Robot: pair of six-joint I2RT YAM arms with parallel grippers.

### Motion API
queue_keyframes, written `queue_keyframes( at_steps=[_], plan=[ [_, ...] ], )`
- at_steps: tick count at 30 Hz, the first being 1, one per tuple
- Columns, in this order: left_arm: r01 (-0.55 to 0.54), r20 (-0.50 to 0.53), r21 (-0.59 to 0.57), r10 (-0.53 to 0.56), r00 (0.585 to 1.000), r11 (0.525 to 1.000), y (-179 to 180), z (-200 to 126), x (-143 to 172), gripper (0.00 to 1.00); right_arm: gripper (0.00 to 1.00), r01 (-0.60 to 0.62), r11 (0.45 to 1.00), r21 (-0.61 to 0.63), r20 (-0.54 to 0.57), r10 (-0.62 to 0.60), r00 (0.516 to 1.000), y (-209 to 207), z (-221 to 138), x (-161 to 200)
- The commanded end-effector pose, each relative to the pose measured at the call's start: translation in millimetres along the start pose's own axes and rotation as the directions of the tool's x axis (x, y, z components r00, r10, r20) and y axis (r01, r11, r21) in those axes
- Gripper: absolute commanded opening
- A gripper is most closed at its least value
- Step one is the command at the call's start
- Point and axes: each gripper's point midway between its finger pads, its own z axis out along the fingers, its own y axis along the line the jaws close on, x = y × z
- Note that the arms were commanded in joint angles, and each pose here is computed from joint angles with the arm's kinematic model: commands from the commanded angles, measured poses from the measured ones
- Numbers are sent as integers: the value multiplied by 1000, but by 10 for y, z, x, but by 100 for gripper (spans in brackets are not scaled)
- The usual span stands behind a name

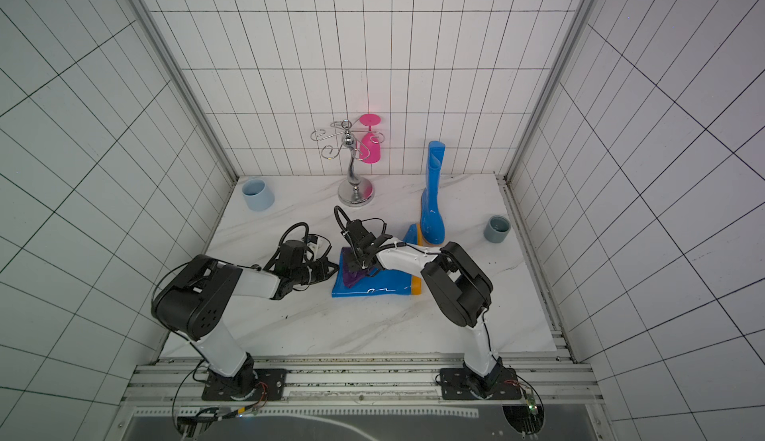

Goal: Wipe the rubber boots with a cloth
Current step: Wipe the dirt off the rubber boot.

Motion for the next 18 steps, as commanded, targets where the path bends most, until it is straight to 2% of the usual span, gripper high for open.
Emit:
queue_keyframes(
  at_steps=[1,11,18],
  plan=[
    [100,-212,-213,-146,966,972,547,-15,757,0,0,14,999,-41,75,-11,997,208,-36,-322],
    [99,-214,-213,-145,966,972,552,-7,761,0,0,69,981,180,3,-71,998,-307,-293,-94],
    [97,-214,-209,-142,966,973,550,1,762,0,0,45,958,282,13,-50,999,-746,-769,-56]
  ],
)
